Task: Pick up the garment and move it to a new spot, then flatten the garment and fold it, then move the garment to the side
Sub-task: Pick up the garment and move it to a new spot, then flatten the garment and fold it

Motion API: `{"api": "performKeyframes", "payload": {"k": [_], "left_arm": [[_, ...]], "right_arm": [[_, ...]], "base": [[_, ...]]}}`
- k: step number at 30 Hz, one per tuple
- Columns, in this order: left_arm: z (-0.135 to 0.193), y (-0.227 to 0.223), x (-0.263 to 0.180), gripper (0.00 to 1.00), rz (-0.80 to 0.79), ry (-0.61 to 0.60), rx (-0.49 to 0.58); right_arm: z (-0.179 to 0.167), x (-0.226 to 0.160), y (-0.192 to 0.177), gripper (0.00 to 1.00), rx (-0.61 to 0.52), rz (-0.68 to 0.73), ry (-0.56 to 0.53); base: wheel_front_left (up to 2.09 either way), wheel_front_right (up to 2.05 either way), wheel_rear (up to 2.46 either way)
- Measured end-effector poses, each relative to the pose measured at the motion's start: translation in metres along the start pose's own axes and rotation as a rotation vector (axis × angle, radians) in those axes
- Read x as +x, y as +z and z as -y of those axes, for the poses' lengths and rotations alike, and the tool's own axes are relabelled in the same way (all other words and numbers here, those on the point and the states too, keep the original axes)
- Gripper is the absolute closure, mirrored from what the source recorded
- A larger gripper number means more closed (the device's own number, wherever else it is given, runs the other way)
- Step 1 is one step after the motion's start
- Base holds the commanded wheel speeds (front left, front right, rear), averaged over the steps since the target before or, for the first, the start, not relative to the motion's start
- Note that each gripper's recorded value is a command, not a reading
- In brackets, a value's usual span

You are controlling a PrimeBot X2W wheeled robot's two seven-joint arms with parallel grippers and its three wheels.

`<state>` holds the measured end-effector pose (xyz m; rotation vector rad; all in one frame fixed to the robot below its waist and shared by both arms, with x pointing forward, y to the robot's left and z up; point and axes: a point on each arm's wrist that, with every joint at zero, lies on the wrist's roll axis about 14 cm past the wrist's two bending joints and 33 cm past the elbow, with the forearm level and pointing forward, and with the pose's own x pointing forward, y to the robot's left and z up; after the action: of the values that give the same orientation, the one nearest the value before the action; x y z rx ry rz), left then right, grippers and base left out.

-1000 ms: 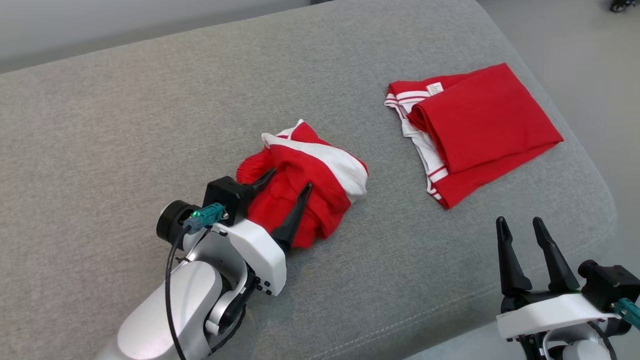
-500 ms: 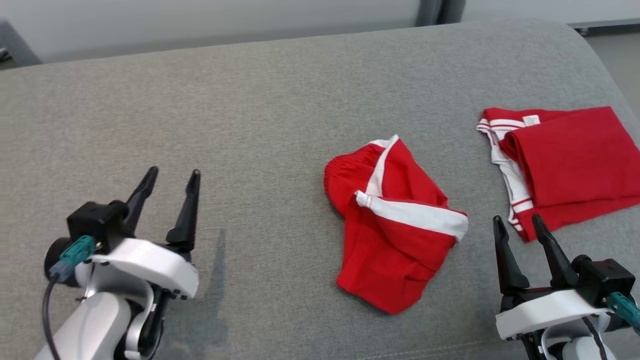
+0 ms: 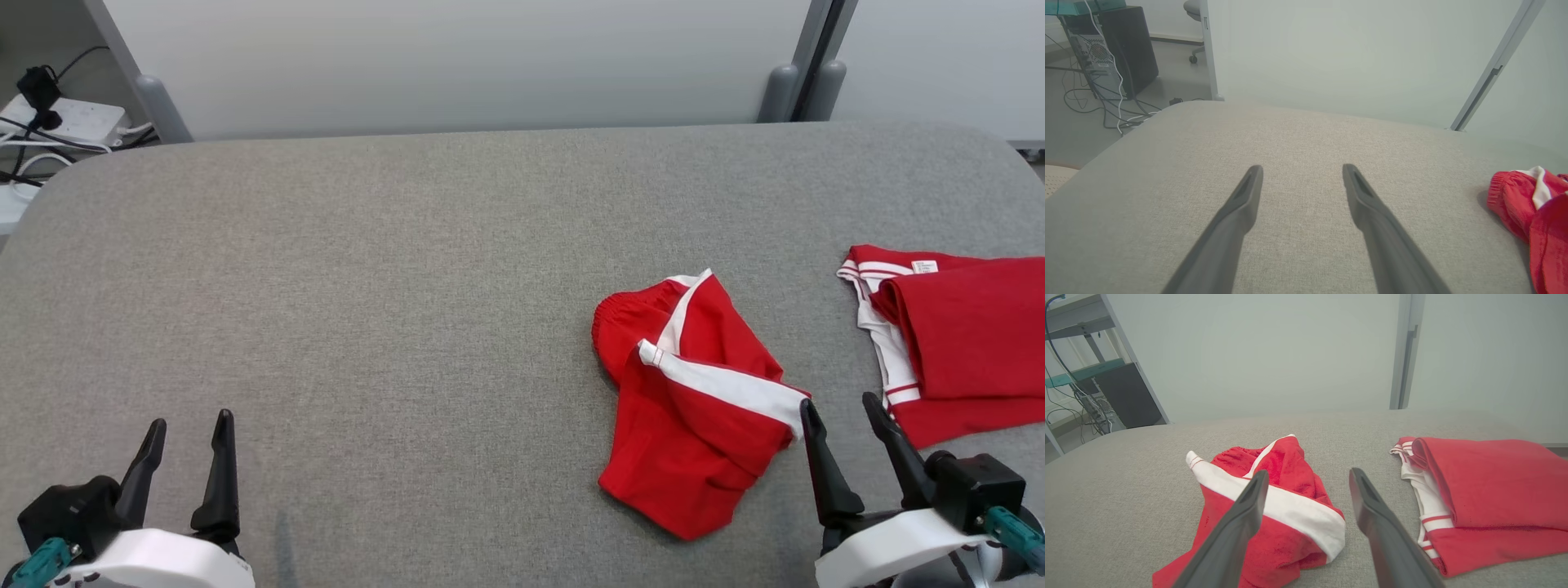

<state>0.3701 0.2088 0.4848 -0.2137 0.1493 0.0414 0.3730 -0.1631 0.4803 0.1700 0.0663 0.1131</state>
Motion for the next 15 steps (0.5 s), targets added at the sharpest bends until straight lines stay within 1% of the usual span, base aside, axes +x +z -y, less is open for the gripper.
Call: {"api": "performKeyframes", "payload": {"k": [5, 10, 15], "left_arm": [[-0.003, 0.006, -0.015, 0.00, 0.030, 0.010, -0.010], [0.000, 0.011, -0.020, 0.00, 0.047, 0.005, -0.018], [0.005, 0.009, -0.021, 0.00, 0.041, -0.006, -0.023]], "right_arm": [[-0.012, -0.007, 0.000, 0.00, -0.001, -0.008, 0.032], [-0.016, -0.007, 0.006, 0.00, -0.013, 0.000, 0.047], [-0.024, -0.005, 0.002, 0.00, -0.020, -0.024, 0.074]], "base": [[0.00, 0.00, 0.00], [0.00, 0.00, 0.00], [0.00, 0.00, 0.00]]}}
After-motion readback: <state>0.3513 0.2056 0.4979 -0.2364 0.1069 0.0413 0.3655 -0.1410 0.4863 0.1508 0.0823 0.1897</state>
